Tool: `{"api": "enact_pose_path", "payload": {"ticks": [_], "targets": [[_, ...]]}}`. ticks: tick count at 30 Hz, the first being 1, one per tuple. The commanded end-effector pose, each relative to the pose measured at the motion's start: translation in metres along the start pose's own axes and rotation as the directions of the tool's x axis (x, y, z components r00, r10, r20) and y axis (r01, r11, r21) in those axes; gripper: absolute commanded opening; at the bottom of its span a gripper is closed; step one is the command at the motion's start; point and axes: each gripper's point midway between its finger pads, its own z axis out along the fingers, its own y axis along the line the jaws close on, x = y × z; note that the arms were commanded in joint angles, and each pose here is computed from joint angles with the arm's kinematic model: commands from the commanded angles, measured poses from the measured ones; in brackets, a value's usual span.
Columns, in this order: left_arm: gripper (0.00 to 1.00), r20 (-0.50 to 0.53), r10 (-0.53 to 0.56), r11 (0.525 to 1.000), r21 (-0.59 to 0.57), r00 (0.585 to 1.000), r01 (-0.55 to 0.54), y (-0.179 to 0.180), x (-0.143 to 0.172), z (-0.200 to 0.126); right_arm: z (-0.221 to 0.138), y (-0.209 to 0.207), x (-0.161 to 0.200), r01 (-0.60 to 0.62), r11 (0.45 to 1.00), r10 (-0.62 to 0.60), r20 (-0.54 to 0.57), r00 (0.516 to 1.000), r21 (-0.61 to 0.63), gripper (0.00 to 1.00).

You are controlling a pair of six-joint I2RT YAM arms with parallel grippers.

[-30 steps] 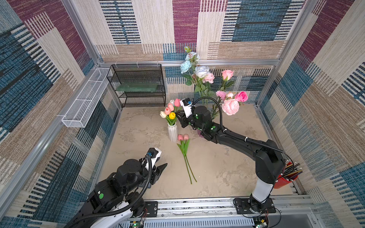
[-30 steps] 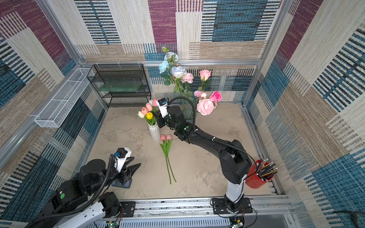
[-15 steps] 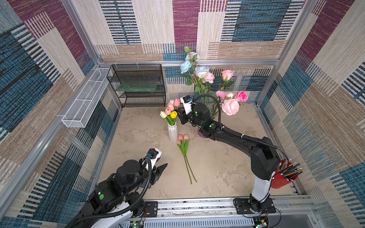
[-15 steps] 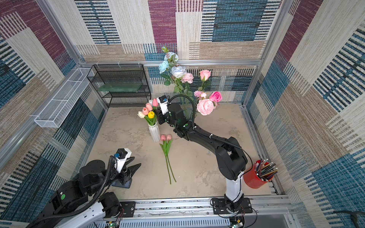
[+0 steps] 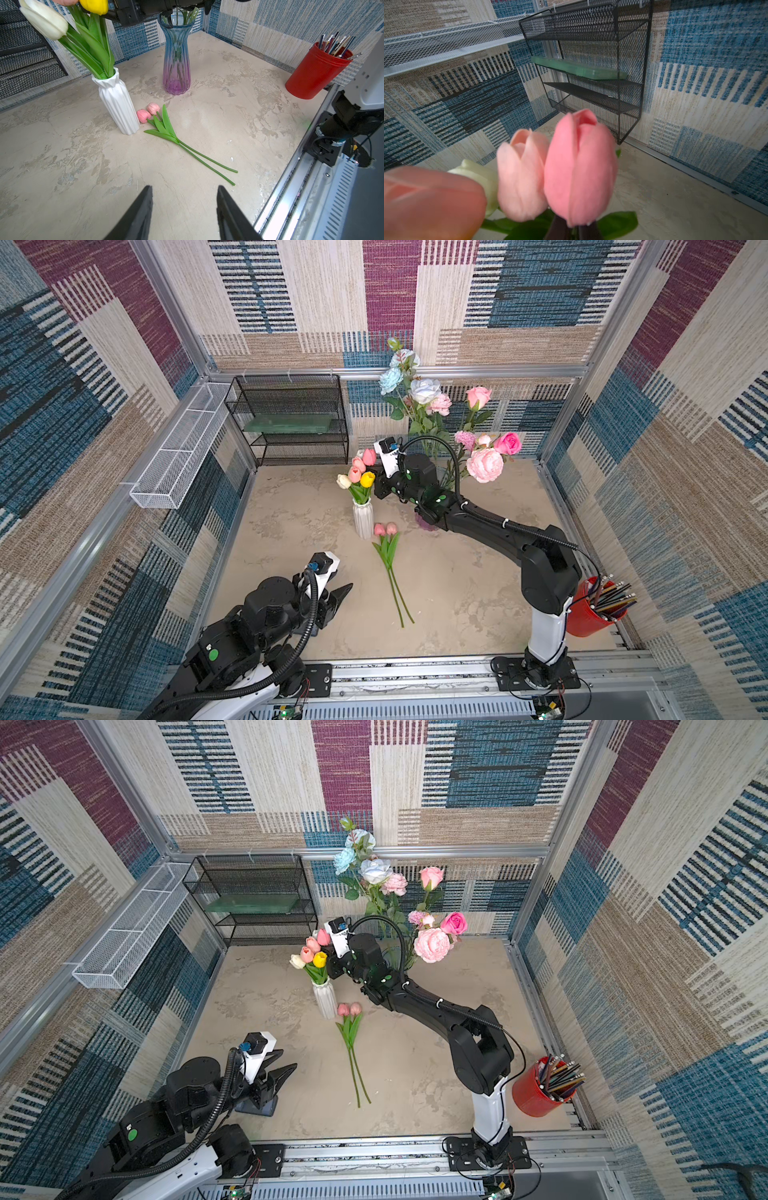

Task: Pick out pink flowers from the vase
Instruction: Pick up the flower from the vase.

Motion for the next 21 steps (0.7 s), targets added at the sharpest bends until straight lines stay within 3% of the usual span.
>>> {"api": "enact_pose_path", "payload": {"ticks": [1, 15, 21], "targets": [[0.52, 0.022, 0.018, 1.0, 0.001, 1.0, -0.018, 0.0, -0.005, 0.0, -0.009, 0.004, -0.023, 0.013, 1.0, -0.013, 0.045, 0.999, -0.003, 0.08], [0.52, 0.023, 0.021, 1.0, -0.009, 1.0, -0.021, 0.002, -0.005, -0.002, -0.025, 0.012, -0.072, 0.046, 0.999, -0.045, 0.103, 0.994, -0.004, 0.09], [0.52, 0.029, 0.018, 1.0, -0.014, 0.999, -0.018, 0.002, -0.006, -0.003, -0.044, 0.018, -0.11, 0.109, 0.994, -0.109, 0.148, 0.983, 0.005, 0.08]]}}
